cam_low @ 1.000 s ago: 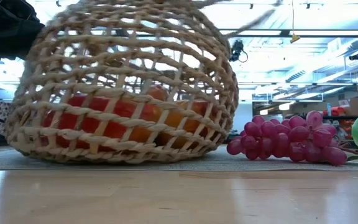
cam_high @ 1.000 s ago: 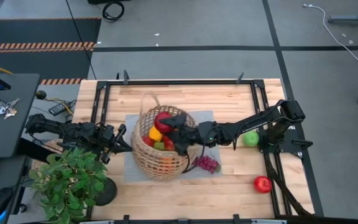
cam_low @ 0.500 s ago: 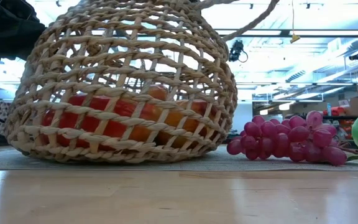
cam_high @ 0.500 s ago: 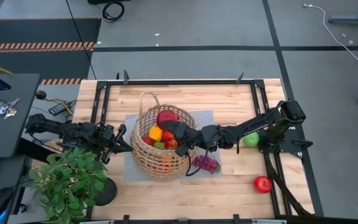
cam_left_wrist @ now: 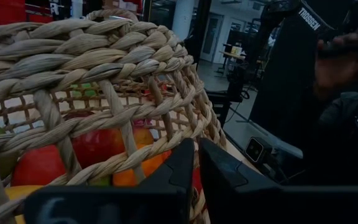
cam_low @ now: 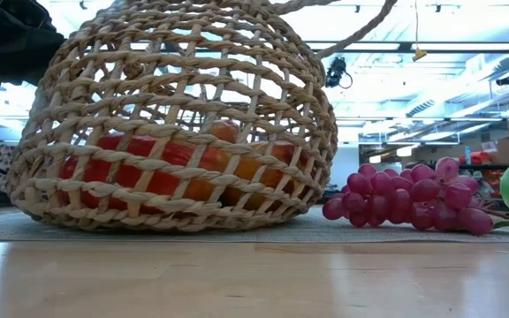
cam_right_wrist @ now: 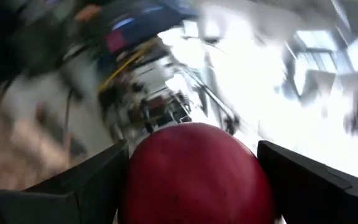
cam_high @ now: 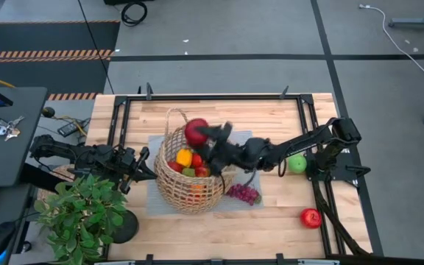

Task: Build produce basket
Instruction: Put the red pomegranate into the basket

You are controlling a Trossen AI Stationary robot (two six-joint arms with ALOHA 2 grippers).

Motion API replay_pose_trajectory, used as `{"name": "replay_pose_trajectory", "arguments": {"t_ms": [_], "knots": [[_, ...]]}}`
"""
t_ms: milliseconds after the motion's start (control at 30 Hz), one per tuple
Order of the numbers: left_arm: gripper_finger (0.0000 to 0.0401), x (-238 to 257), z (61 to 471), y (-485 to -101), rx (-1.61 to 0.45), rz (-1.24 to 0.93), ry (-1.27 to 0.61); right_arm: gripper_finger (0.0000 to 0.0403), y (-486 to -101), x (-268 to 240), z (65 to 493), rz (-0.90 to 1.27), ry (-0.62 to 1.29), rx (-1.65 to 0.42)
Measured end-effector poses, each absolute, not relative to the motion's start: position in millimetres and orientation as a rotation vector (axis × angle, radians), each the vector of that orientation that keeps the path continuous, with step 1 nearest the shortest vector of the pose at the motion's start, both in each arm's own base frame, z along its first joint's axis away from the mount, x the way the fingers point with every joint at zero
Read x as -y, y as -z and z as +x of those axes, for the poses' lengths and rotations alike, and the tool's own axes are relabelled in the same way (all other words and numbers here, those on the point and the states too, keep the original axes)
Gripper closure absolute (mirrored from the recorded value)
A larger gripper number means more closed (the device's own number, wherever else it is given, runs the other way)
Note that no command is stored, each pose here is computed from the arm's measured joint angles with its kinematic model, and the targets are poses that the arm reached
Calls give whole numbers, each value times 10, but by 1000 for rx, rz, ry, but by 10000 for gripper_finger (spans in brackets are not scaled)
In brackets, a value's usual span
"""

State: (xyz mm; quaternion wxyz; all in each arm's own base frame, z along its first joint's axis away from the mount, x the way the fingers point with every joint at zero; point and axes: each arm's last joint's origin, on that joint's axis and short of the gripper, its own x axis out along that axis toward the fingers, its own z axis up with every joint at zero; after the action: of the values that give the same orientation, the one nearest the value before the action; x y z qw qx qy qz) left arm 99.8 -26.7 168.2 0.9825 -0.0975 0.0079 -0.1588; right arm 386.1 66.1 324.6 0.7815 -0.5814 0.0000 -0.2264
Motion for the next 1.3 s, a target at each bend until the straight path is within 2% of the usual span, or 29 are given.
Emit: {"name": "replay_pose_trajectory", "arguments": {"t_ms": [100, 200, 300, 500, 600, 800, 933, 1067, 1300], "knots": [[372, 267, 998, -1682, -16, -197, 319, 50, -3368, -564, 3814, -829, 609, 157], [373, 267, 998, -1682, -16, -197, 319, 50, -3406, -500, 3754, -417, 781, 214], [369, 267, 998, -1683, -16, -197, 319, 48, -3378, -469, 3717, -200, 944, 187], [367, 267, 998, -1684, -16, -196, 319, 41, -3361, -464, 3689, -151, 1055, 138], [371, 267, 998, -1684, -16, -196, 319, 40, -3354, -497, 3672, -47, 1084, 167], [370, 267, 998, -1684, -16, -197, 319, 40, -3362, -647, 3638, -43, 1054, 162], [365, 267, 998, -1683, -16, -197, 319, 41, -3352, -776, 3631, -71, 986, 157], [368, 267, 998, -1684, -16, -196, 319, 40, -3278, -894, 3679, -130, 828, 137], [371, 267, 998, -1684, -16, -196, 319, 39, -3300, -991, 3816, -69, 603, 38]]}}
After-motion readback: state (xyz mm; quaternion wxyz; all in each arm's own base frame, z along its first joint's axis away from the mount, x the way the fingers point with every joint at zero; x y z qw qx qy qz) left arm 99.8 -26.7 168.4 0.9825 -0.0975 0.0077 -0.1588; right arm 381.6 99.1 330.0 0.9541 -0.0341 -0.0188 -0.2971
